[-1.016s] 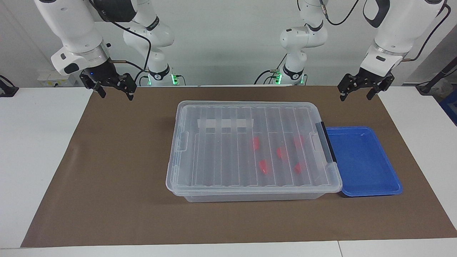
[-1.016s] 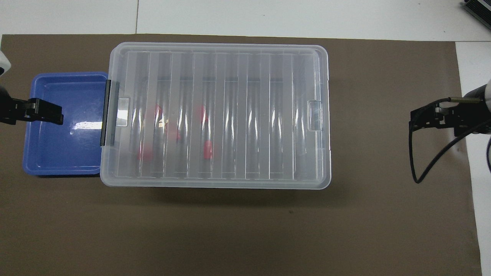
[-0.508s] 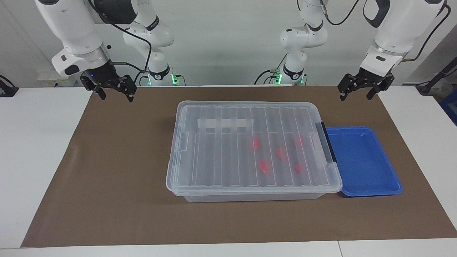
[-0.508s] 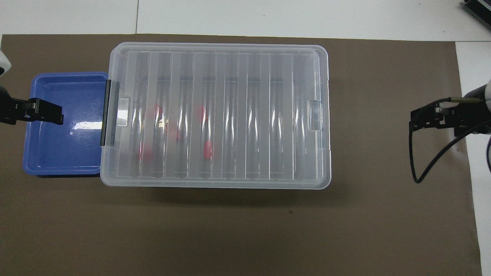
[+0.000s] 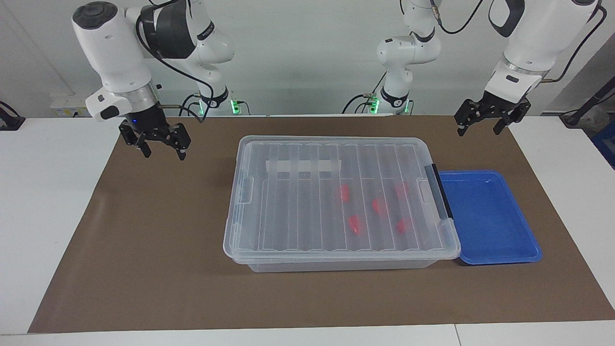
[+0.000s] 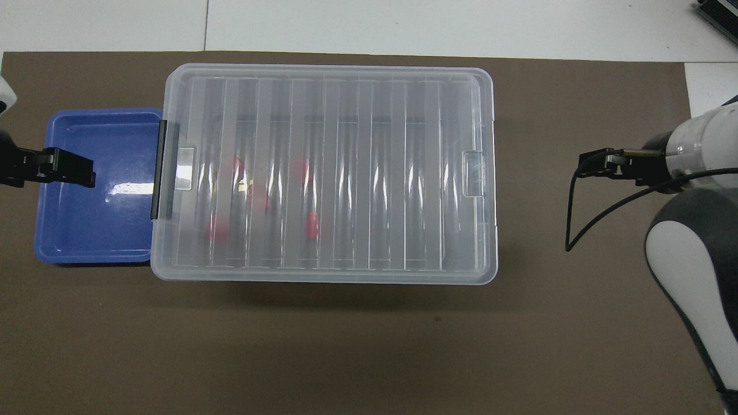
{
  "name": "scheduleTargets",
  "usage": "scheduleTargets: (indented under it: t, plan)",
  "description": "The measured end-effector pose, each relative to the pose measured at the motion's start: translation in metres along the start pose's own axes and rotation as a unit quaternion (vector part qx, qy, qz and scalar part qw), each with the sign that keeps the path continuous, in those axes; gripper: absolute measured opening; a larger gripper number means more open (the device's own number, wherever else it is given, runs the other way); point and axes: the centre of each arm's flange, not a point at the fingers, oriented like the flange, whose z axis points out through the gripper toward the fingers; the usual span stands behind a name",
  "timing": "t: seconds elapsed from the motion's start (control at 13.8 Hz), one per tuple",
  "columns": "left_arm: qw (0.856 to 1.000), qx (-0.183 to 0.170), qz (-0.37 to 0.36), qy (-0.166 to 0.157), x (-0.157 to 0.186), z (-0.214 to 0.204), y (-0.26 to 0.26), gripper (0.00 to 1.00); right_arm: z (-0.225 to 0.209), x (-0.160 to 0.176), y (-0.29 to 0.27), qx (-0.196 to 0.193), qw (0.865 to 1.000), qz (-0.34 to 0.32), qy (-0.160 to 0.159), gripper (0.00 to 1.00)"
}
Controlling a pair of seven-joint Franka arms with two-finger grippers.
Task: Place red block in blue tray from box
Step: 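Reach the right gripper to the near edge of the clear lid, then slide the clear lid away from the left gripper with the right gripper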
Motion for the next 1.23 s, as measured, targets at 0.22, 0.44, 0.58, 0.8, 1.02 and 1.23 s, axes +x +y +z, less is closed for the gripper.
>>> scheduleTargets:
  t: [0.22,0.44,0.58,0.8,1.02,1.23]
  plan:
    - [1.0,0.0,0.0,0.0,0.0,0.0,0.0,1.0,0.019,-0.001,-0.04,0.009,1.0,0.01,0.016,0.93]
    - [1.0,0.0,0.0,0.0,0.0,0.0,0.0,1.0,0.039,-0.009,-0.09,0.02,0.999,0.04,0.022,0.76]
    - [1.0,0.0,0.0,0.0,0.0,0.0,0.0,1.0,0.055,-0.013,-0.12,0.028,0.998,0.043,0.028,0.77]
    - [1.0,0.0,0.0,0.0,0.0,0.0,0.0,1.0,0.079,-0.02,-0.138,0.022,0.999,0.033,0.014,0.95]
    - [1.0,0.0,0.0,0.0,0.0,0.0,0.0,1.0,0.089,-0.025,-0.132,0.013,1.0,0.018,0.002,0.95]
    - [1.0,0.0,0.0,0.0,0.0,0.0,0.0,1.0,0.089,-0.024,-0.121,-0.006,1.0,-0.003,-0.002,0.93]
